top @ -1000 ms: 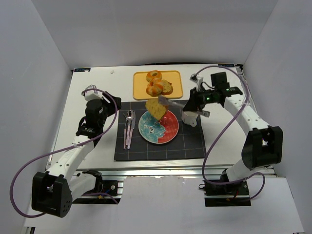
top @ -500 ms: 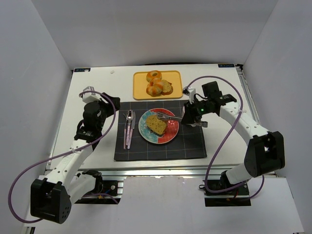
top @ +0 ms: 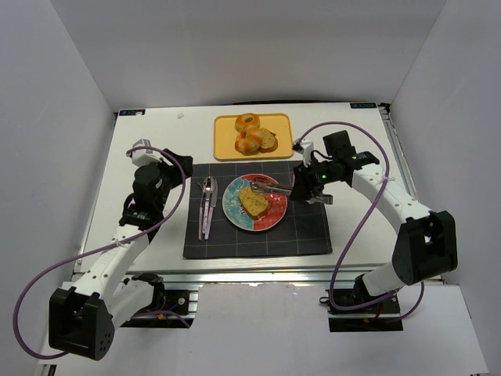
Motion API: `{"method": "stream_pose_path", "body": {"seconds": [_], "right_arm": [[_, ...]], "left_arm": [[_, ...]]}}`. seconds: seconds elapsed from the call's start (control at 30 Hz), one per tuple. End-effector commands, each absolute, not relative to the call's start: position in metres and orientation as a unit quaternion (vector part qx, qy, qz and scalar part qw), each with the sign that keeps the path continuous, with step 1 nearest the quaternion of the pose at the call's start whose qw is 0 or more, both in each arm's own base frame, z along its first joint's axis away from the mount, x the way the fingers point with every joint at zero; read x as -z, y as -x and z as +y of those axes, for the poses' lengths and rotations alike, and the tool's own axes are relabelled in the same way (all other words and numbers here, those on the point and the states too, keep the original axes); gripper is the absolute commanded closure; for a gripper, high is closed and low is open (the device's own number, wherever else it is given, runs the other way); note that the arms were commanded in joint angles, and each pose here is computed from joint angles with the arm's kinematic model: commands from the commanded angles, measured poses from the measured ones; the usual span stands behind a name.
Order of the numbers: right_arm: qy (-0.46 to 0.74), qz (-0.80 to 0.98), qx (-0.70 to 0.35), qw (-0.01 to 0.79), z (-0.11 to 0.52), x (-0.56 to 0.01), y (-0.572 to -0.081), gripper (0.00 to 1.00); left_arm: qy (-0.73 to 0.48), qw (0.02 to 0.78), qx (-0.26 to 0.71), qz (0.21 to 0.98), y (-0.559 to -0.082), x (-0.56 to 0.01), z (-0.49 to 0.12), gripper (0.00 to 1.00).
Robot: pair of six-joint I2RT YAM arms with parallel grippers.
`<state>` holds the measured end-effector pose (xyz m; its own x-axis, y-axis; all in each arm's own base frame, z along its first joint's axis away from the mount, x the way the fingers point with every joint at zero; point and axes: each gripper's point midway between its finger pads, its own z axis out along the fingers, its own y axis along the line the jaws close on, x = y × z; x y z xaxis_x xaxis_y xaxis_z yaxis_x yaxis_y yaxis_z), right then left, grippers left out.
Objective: Place the bread
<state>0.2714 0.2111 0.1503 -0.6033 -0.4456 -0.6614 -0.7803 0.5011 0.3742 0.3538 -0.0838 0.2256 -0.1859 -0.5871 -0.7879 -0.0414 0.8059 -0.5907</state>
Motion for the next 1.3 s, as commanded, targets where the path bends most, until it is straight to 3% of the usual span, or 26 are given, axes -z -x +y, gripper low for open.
{"method": "stream_pose_path", "body": {"seconds": [0.0,0.07,0.17,0.3,0.43,0.6,0.73,0.87,0.97,1.07,1.1,1.27], "right_arm": [[0.388,0.805,-0.336,0.297,0.219,-0.177,-0.284,0.57],[0.388,0.801,-0.337,0.305,0.220,-0.184,-0.286,0.57],[0.396,0.788,-0.341,0.327,0.224,-0.202,-0.291,0.65],[0.395,0.772,-0.317,0.384,0.221,-0.235,-0.312,0.84],[0.326,0.785,-0.267,0.455,0.179,-0.261,-0.359,1.00],[0.169,0.828,-0.151,0.514,0.073,-0.250,-0.417,1.00],[0.086,0.855,-0.045,0.509,0.003,-0.191,-0.421,1.00],[0.050,0.876,-0.018,0.479,-0.024,-0.138,-0.412,1.00],[0.025,0.886,-0.008,0.462,-0.035,-0.111,-0.409,0.95],[0.019,0.895,-0.007,0.446,-0.038,-0.091,-0.407,0.73],[0.020,0.899,-0.009,0.437,-0.037,-0.083,-0.404,0.55],[0.042,0.922,-0.028,0.384,-0.033,-0.048,-0.394,0.36]], "left_arm": [[0.212,0.610,0.235,0.726,-0.353,-0.234,-0.083,0.26],[0.212,0.611,0.235,0.726,-0.353,-0.235,-0.083,0.26],[0.212,0.613,0.237,0.724,-0.354,-0.238,-0.084,0.26],[0.209,0.614,0.240,0.722,-0.356,-0.241,-0.085,0.26],[0.201,0.614,0.246,0.722,-0.359,-0.244,-0.089,0.27],[0.192,0.609,0.258,0.725,-0.362,-0.242,-0.096,0.29],[0.187,0.608,0.265,0.725,-0.364,-0.242,-0.099,0.31],[0.182,0.606,0.269,0.726,-0.366,-0.242,-0.102,0.31],[0.179,0.603,0.271,0.728,-0.369,-0.242,-0.104,0.31],[0.179,0.602,0.275,0.728,-0.370,-0.241,-0.106,0.30],[0.179,0.601,0.278,0.727,-0.370,-0.241,-0.107,0.30],[0.179,0.592,0.295,0.728,-0.371,-0.236,-0.113,0.25]]}}
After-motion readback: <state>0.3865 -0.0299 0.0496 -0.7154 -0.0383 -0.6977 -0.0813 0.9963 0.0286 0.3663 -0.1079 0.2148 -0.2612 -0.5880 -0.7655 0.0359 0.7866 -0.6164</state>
